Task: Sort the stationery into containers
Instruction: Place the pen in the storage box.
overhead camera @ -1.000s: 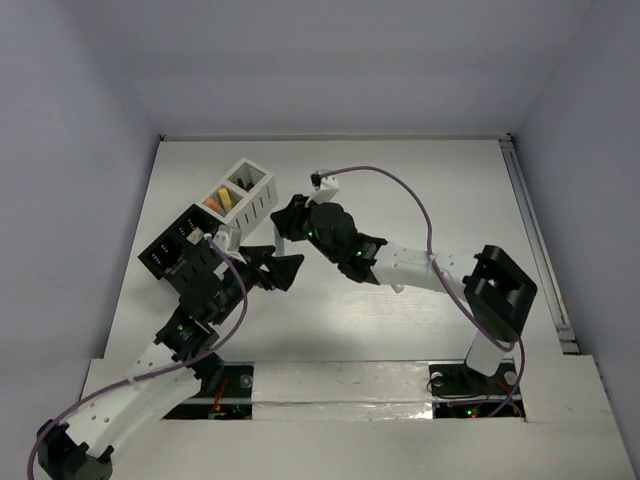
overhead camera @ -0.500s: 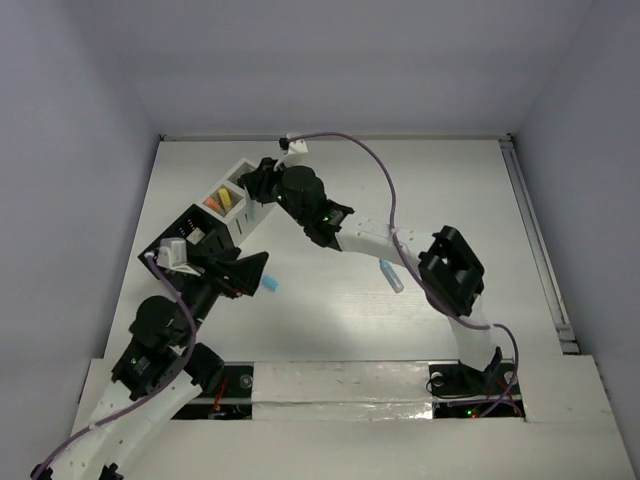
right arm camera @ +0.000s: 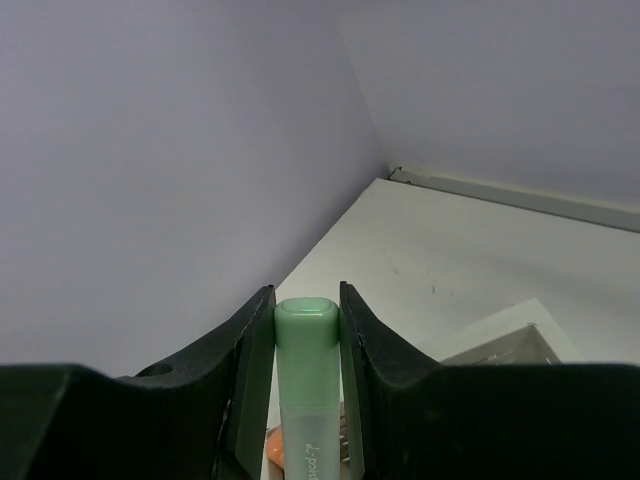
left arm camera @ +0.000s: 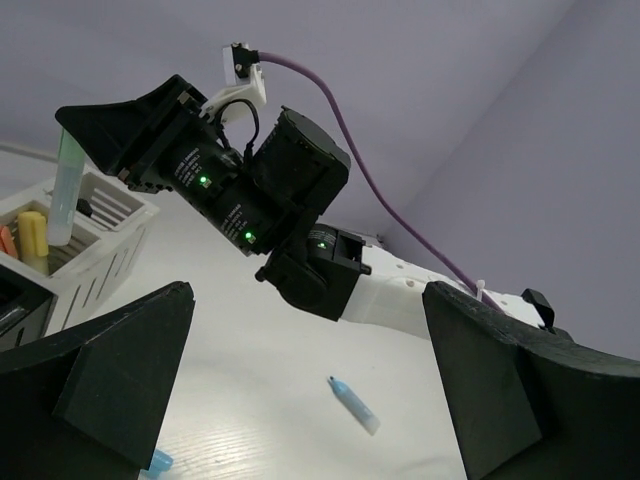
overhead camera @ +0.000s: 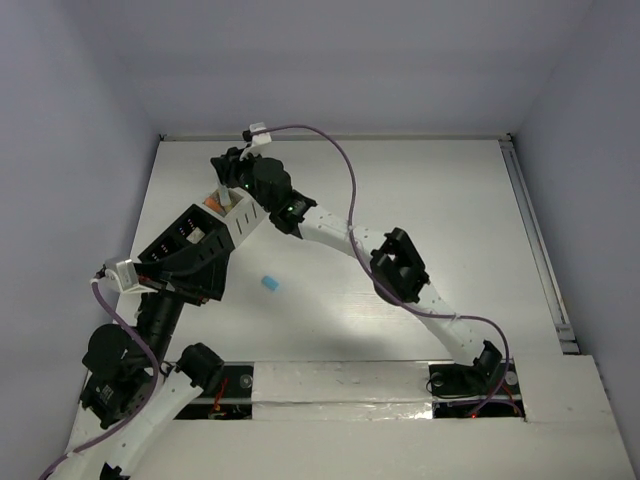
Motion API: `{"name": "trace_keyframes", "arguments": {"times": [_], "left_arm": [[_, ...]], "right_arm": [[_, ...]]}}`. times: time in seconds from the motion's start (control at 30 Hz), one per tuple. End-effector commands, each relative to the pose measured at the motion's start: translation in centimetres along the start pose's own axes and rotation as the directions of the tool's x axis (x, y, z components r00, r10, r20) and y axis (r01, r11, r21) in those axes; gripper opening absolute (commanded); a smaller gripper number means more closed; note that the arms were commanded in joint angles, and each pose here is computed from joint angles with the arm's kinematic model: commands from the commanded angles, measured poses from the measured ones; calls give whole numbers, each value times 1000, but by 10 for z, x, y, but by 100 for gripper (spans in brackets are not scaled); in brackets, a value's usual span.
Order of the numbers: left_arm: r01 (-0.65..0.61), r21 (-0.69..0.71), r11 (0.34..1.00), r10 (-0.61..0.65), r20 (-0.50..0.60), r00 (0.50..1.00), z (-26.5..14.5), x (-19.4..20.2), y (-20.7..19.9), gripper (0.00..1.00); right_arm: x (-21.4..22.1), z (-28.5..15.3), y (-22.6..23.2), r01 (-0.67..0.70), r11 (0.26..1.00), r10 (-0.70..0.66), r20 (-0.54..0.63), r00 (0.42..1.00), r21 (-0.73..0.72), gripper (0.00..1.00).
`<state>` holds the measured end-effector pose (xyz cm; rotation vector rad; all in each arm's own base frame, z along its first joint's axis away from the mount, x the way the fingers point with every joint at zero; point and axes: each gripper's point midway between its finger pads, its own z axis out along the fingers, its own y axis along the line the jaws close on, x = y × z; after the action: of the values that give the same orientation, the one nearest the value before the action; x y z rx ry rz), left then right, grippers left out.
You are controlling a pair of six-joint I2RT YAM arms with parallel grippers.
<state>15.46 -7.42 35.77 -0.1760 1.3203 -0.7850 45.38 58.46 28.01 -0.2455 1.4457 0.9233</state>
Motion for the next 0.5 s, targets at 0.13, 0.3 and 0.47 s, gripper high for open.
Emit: {"name": "trace_keyframes", "arguments": {"times": [0.13, 0.3, 0.47], "left_arm": [[-29, -6, 1000, 29, 6, 1000, 0, -1, 2, 99], [-37, 0, 999, 37, -3, 999, 4, 1, 1, 99], [-44, -6, 999, 44, -35, 998, 9, 10, 1, 99]], "right_arm": [[-2, 5, 5, 33, 998, -31, 36, 999, -56, 0], [-15, -6, 13, 48, 995, -46, 25, 999, -85, 31], [-40, -18, 27, 86, 989, -88, -11, 996, -123, 55]]}}
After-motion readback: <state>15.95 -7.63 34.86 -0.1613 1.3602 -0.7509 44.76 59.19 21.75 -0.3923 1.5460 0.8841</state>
